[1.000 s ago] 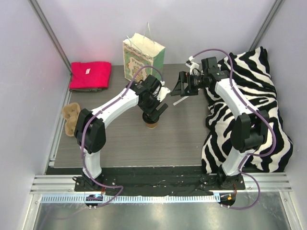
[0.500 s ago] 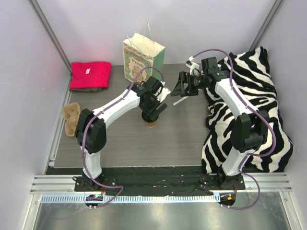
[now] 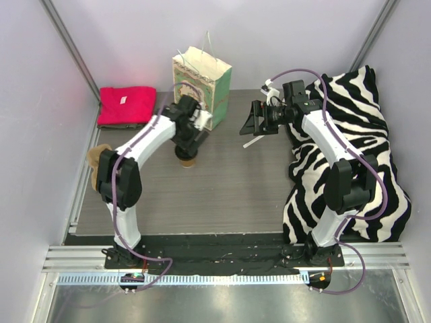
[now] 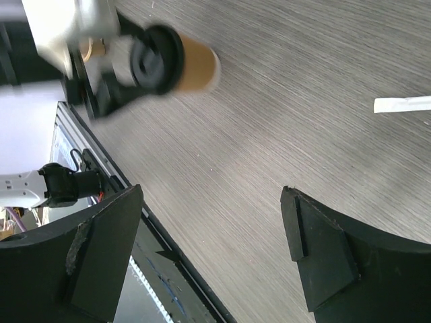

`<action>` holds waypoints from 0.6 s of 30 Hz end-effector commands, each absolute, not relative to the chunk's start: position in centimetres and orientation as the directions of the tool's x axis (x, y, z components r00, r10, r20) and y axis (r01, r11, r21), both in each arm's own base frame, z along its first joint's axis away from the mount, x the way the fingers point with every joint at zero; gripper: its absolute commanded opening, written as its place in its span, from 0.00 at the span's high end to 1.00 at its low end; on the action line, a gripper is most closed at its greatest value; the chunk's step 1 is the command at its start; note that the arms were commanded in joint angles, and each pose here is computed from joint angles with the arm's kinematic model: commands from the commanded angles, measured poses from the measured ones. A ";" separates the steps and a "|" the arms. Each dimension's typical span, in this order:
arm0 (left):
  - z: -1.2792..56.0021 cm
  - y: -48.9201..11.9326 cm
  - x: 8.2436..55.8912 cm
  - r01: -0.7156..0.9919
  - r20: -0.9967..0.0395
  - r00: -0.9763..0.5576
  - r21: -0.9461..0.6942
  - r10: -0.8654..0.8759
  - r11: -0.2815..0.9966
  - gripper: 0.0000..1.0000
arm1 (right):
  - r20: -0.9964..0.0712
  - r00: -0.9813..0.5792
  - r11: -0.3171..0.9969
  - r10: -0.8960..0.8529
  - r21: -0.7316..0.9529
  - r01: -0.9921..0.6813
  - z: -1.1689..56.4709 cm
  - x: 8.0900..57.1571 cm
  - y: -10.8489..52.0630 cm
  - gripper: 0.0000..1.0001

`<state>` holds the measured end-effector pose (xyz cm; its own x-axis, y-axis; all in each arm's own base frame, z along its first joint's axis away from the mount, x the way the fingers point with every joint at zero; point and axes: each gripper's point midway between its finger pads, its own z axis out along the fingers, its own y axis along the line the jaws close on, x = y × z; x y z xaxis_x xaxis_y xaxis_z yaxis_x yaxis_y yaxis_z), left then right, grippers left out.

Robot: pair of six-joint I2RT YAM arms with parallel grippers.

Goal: Pack the takeout coffee

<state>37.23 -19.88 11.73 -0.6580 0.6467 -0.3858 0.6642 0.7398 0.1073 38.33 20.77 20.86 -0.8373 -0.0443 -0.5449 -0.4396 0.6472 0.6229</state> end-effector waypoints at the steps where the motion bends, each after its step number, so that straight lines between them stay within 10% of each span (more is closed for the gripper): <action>1: 13.5 -10.6 40.3 0.543 -0.351 -0.748 0.164 0.563 0.823 0.34 | -0.579 -0.814 0.630 -0.044 0.617 -0.472 22.0 38.4 20.8 0.07; 18: 12.2 2.4 45.1 0.340 -0.332 -0.859 0.197 0.389 0.919 0.27 | -0.570 -0.821 0.617 -0.037 0.633 -0.467 22.1 38.6 21.1 0.07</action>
<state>44.82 2.95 12.02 -0.8709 0.3627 -0.3316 0.3104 0.9291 0.2011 38.21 20.88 20.99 -0.8389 -0.0443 -0.5425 -0.4420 0.6371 0.6314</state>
